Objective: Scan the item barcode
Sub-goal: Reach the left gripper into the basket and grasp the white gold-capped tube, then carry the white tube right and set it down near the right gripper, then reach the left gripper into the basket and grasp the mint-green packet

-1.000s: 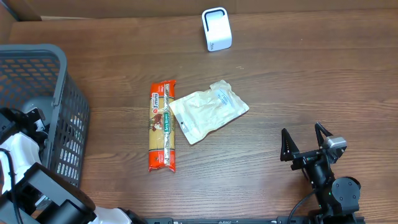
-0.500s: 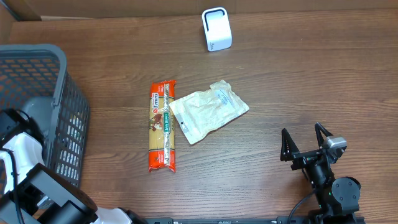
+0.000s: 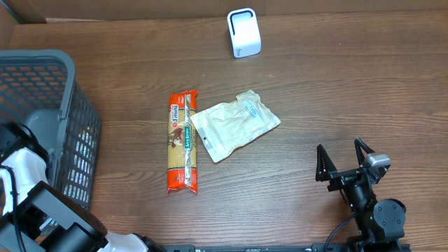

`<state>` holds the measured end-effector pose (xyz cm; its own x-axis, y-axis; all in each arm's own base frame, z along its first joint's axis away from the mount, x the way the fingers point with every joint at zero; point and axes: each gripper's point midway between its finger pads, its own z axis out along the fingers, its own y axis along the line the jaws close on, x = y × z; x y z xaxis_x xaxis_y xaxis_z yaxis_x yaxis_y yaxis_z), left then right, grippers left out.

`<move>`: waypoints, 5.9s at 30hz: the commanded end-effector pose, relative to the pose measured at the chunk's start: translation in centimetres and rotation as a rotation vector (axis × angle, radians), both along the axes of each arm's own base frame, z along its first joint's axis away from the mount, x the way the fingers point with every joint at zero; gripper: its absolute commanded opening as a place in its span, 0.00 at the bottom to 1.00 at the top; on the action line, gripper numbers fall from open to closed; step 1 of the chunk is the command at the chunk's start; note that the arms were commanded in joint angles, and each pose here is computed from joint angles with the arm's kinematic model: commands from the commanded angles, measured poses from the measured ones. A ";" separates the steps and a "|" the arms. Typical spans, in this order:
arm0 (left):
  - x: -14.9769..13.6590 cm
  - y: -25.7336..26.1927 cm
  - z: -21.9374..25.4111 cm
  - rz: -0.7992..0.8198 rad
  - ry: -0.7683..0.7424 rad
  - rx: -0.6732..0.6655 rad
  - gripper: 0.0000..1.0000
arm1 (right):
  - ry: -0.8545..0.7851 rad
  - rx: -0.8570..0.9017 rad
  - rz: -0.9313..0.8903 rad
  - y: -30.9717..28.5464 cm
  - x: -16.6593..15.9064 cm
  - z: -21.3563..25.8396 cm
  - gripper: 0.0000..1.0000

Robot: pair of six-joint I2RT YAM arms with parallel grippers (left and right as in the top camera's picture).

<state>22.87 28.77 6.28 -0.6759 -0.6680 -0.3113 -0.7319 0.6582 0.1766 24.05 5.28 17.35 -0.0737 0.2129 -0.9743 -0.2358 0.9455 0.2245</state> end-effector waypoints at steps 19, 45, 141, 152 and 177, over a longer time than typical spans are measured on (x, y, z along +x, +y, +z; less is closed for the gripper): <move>3.7 -7.4 0.9 -0.336 -0.170 -0.362 0.78 | -0.002 0.003 0.000 0.1 0.0 -0.2 1.00; 1.7 -5.0 -4.2 -0.197 0.048 -0.388 0.18 | -0.002 0.003 0.000 0.1 0.0 -0.2 1.00; 14.3 -65.5 5.1 -0.952 -0.484 -0.721 1.00 | -0.002 0.003 0.000 0.1 0.0 -0.2 1.00; 17.4 -54.6 22.1 -1.064 -0.576 -0.290 1.00 | -0.002 0.003 0.000 0.1 0.0 -0.2 1.00; 0.7 -9.0 30.0 0.326 -0.529 0.075 0.96 | -0.002 0.003 0.000 0.1 0.0 -0.2 1.00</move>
<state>25.27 18.27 38.16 -0.2623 -0.7146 -0.6485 -0.8308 0.5091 -0.2250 24.05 5.28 17.36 -0.0733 0.2130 -0.9743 -0.2359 0.9455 0.2244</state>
